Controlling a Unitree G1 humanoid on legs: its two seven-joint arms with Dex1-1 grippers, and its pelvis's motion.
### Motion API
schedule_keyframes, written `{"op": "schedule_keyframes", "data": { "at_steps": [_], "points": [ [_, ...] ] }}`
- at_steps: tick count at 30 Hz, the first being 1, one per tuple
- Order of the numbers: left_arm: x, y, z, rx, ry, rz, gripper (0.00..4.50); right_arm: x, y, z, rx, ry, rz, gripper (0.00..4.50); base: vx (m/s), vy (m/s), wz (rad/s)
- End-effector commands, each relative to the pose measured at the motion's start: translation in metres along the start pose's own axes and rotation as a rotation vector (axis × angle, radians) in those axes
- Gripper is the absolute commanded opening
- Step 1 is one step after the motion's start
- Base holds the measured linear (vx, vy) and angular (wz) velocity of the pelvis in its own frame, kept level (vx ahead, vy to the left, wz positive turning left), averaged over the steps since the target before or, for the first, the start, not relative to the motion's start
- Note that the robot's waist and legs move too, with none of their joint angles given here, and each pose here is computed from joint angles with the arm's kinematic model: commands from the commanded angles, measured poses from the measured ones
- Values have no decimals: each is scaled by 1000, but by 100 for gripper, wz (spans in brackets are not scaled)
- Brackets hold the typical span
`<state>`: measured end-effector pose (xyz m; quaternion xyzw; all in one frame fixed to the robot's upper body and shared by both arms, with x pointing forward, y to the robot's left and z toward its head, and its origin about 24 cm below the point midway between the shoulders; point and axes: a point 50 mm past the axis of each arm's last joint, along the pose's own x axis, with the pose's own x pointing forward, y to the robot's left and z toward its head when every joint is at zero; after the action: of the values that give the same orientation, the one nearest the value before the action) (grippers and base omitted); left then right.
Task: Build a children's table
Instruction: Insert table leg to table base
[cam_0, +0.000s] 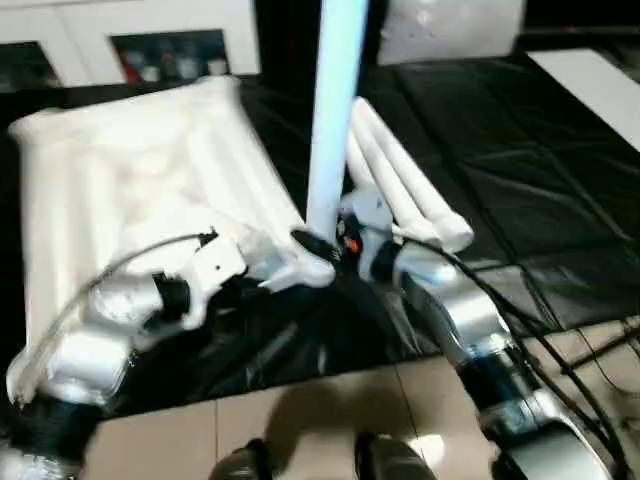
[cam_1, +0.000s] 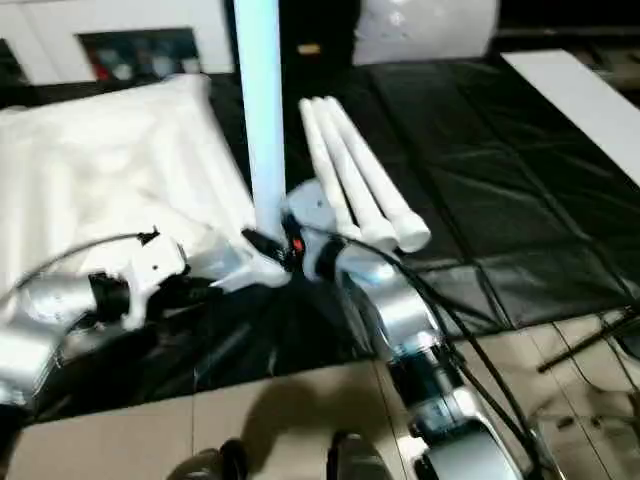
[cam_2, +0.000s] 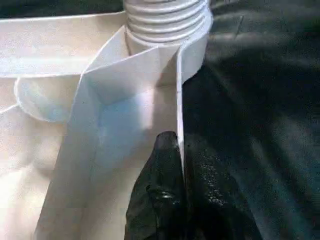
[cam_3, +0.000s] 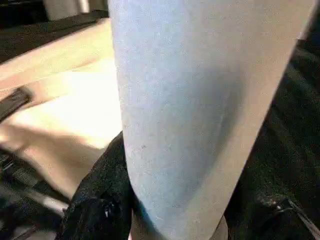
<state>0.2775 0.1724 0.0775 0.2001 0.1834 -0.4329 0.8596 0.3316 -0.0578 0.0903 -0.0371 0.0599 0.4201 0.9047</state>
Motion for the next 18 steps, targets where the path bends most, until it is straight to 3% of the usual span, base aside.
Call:
{"op": "schedule_keyframes", "data": {
  "at_steps": [1,9,13,14,18],
  "points": [
    [1,-9,25,65,-87,-2,0,-17,-7,-73,128,321,-114,191,-66,20,-8],
    [5,-7,32,68,-54,81,0,-11,-2,-77,125,340,-73,191,-51,1,-3],
    [5,-6,31,70,-41,96,0,-10,-4,-78,123,336,-80,191,55,-34,-18],
    [6,-6,31,70,-41,97,0,-10,-4,-78,122,335,-81,226,21,106,-42],
    [7,0,32,71,-37,122,0,-7,-7,-75,144,306,-98,267,-30,27,7]
  ]
}}
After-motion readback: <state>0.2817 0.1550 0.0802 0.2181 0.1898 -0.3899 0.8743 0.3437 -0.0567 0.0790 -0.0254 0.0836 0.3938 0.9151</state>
